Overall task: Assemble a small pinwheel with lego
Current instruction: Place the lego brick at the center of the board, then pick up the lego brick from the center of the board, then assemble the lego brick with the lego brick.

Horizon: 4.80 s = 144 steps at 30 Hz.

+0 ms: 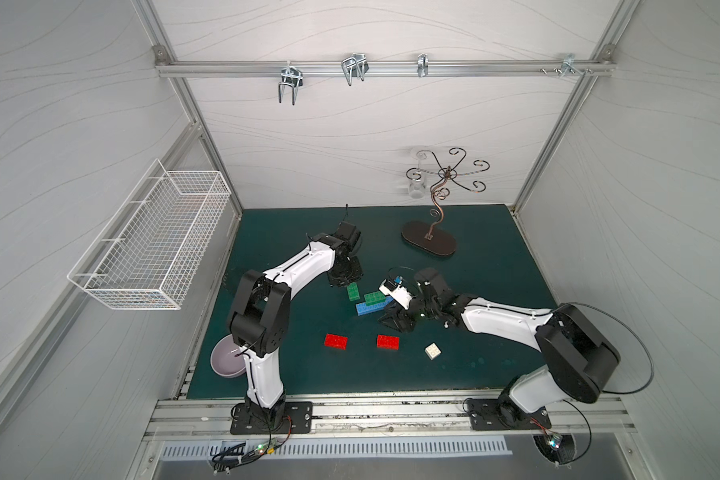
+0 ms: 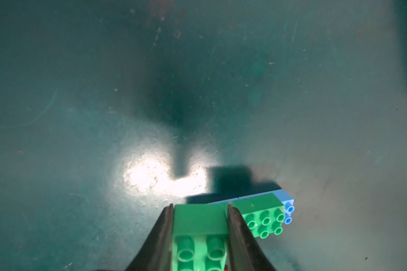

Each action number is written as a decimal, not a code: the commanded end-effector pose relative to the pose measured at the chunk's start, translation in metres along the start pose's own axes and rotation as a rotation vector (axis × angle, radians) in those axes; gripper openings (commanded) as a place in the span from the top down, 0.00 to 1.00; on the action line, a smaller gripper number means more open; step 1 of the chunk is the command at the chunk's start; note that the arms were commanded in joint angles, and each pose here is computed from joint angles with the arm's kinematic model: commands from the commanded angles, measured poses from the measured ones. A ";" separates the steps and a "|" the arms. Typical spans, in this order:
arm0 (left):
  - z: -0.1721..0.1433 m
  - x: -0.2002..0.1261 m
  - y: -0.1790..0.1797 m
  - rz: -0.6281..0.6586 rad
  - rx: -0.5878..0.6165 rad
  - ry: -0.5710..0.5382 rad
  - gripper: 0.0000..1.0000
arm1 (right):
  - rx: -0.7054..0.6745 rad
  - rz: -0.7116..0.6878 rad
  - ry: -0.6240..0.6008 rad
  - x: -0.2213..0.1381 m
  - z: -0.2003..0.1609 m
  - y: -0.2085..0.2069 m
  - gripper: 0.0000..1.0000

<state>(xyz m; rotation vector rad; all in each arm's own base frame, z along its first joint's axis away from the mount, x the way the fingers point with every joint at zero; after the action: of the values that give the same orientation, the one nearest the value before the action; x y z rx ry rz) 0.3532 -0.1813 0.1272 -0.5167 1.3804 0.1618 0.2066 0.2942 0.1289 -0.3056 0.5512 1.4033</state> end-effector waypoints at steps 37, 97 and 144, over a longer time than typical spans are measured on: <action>0.019 0.041 0.057 0.081 -0.041 0.152 0.49 | -0.014 0.046 0.081 0.008 0.009 -0.004 0.41; 0.003 0.001 -0.009 -0.081 -0.121 0.153 0.99 | -0.269 0.134 -0.124 0.005 0.038 -0.008 0.42; -0.002 0.030 -0.012 0.041 -0.061 0.156 1.00 | -0.150 0.330 -0.130 0.065 0.025 -0.023 0.44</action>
<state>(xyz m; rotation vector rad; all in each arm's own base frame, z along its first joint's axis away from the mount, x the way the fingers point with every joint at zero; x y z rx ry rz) 0.3562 -0.1940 0.1009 -0.5880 1.5436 0.2018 0.2355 0.3576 0.1158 -0.2697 0.3748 1.7759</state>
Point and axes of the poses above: each gripper's point midway between its finger pads, its own x axis out along the fingers, its own y axis along the line the jaws close on, z = x × y, the point moved 5 cm from there along -x, back along the fingers, and after that the axes turned 8 degrees about -x, right-handed, at the moved point
